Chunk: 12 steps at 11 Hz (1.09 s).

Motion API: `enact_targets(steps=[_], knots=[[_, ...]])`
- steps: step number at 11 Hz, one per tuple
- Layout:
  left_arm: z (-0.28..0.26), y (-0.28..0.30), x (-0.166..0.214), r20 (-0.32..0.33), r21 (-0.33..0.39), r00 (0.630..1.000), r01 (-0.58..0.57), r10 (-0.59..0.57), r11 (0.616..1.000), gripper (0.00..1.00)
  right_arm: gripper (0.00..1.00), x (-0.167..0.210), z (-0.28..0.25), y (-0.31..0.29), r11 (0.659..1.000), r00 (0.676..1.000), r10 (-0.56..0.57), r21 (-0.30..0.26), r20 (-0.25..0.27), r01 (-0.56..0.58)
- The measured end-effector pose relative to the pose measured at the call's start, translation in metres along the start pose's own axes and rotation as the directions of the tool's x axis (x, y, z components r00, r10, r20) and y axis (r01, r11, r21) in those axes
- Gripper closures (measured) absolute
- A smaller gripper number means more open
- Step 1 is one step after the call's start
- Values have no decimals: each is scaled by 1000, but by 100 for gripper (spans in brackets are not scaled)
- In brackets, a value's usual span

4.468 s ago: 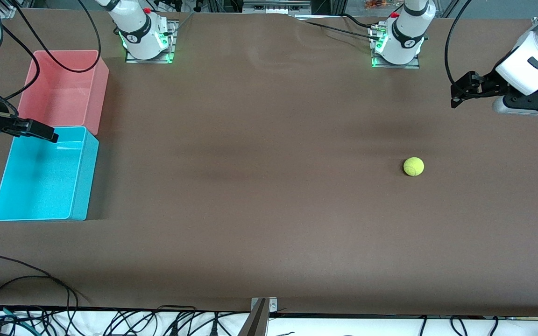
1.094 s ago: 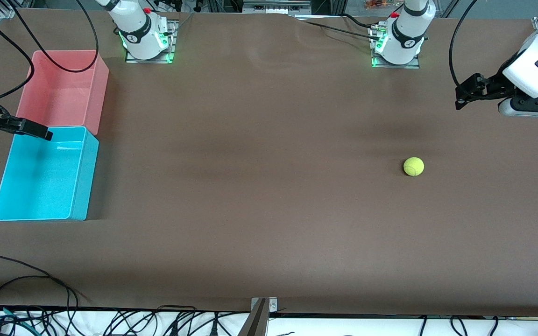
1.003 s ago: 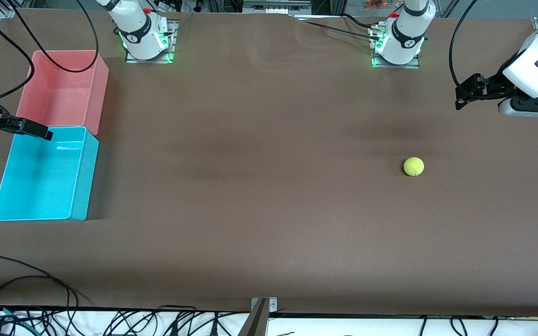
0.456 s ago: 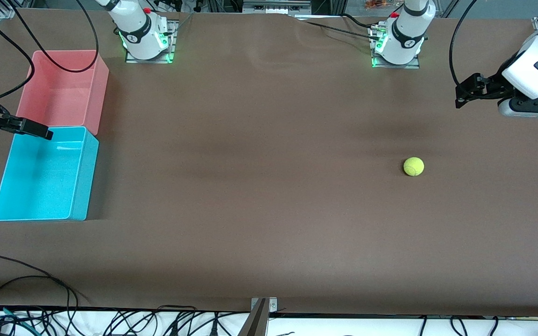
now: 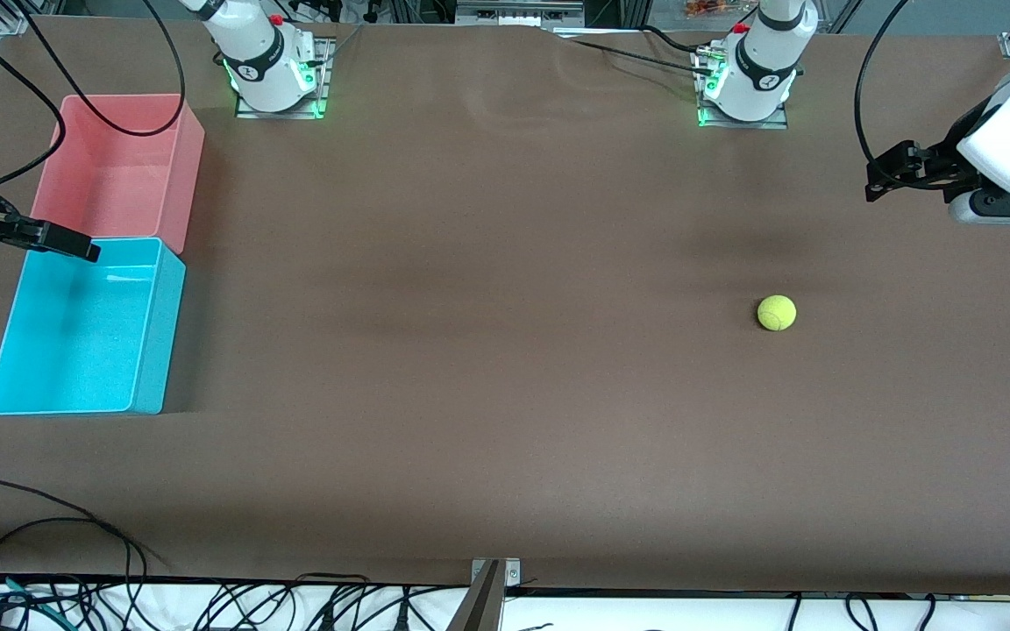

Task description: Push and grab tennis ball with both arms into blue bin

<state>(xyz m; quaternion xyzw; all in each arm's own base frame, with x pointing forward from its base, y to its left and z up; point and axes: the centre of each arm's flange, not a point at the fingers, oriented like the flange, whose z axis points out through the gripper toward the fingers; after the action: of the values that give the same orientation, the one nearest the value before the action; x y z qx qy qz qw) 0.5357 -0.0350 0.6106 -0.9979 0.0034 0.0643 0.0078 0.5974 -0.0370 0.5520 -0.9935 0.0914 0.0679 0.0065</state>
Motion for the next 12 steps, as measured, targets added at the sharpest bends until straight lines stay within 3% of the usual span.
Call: enact_targets(steps=[12], knots=[[0,0,0,0,0,1000,1,-1,1000,0,0,0,3,9,1000,1000,14,0,18,-14]])
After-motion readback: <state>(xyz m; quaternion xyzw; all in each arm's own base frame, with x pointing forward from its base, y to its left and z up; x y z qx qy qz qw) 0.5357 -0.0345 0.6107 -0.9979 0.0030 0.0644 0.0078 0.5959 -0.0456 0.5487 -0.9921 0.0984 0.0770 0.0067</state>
